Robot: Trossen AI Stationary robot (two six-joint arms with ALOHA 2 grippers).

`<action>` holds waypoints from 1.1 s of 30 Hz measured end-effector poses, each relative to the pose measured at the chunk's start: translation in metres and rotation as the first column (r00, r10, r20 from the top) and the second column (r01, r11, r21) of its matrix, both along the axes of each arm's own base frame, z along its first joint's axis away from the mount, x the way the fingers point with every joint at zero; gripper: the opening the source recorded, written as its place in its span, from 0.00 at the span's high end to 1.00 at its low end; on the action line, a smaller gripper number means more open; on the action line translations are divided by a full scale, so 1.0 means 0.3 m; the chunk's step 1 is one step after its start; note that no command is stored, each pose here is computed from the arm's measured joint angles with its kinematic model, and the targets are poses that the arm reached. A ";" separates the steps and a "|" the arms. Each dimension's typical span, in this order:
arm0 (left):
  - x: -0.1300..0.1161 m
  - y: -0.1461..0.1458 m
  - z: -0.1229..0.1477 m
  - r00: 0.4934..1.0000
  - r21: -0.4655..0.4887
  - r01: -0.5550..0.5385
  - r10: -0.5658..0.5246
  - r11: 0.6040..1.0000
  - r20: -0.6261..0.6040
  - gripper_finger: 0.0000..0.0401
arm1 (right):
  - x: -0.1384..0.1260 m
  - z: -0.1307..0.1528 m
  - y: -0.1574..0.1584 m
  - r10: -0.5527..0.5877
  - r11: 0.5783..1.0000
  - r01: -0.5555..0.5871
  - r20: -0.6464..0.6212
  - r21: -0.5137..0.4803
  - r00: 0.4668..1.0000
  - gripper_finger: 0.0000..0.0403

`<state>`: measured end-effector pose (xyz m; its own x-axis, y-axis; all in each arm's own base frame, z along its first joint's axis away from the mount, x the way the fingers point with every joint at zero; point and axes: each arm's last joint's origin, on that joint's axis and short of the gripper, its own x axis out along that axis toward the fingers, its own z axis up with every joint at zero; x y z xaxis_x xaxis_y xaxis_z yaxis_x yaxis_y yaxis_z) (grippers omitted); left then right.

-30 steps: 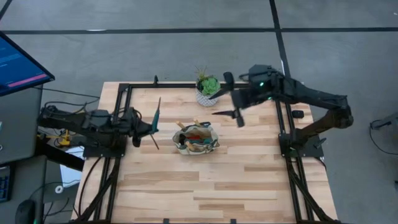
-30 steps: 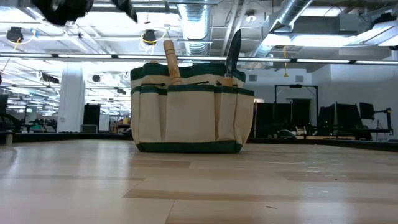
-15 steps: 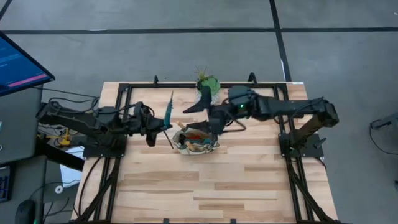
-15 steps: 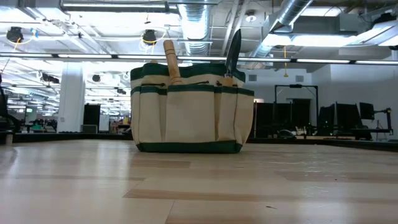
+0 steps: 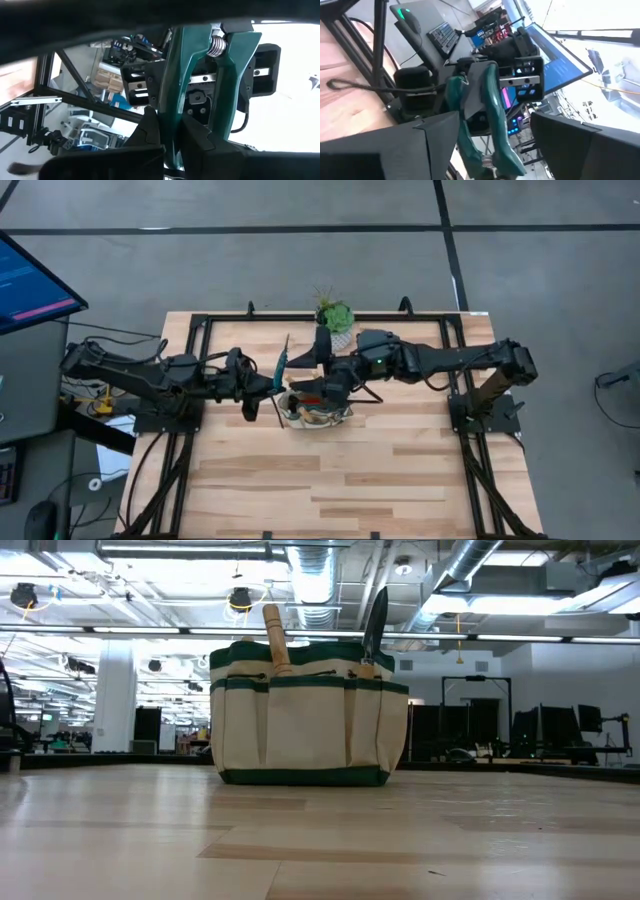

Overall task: Pick & Place Garden tools in Gardening bag
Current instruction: Put the shear scissors into the gardening bag

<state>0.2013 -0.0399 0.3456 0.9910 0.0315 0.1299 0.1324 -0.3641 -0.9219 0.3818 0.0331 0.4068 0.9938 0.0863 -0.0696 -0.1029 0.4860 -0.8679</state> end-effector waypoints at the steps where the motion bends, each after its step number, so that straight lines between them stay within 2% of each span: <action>1: 0.000 0.000 0.000 1.000 0.000 0.000 0.000 1.000 0.000 0.99 | 0.000 0.001 -0.003 -0.003 1.000 0.003 0.004 0.000 1.000 0.41; 19: 0.032 0.012 -0.019 1.000 -0.024 -0.023 0.023 0.999 -0.019 0.98 | 0.003 0.006 -0.038 -0.024 1.000 0.024 0.016 0.006 1.000 0.41; 33: 0.089 0.006 -0.032 1.000 -0.024 -0.004 0.005 1.000 0.029 0.98 | 0.003 0.001 -0.056 -0.036 0.999 0.036 -0.001 0.009 0.999 0.41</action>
<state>0.2280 -0.0382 0.3361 0.9866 0.0397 0.1582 0.1612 -0.3857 -0.9084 0.3828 0.0163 0.4072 0.9962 0.0506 -0.0703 -0.0862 0.4970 -0.8634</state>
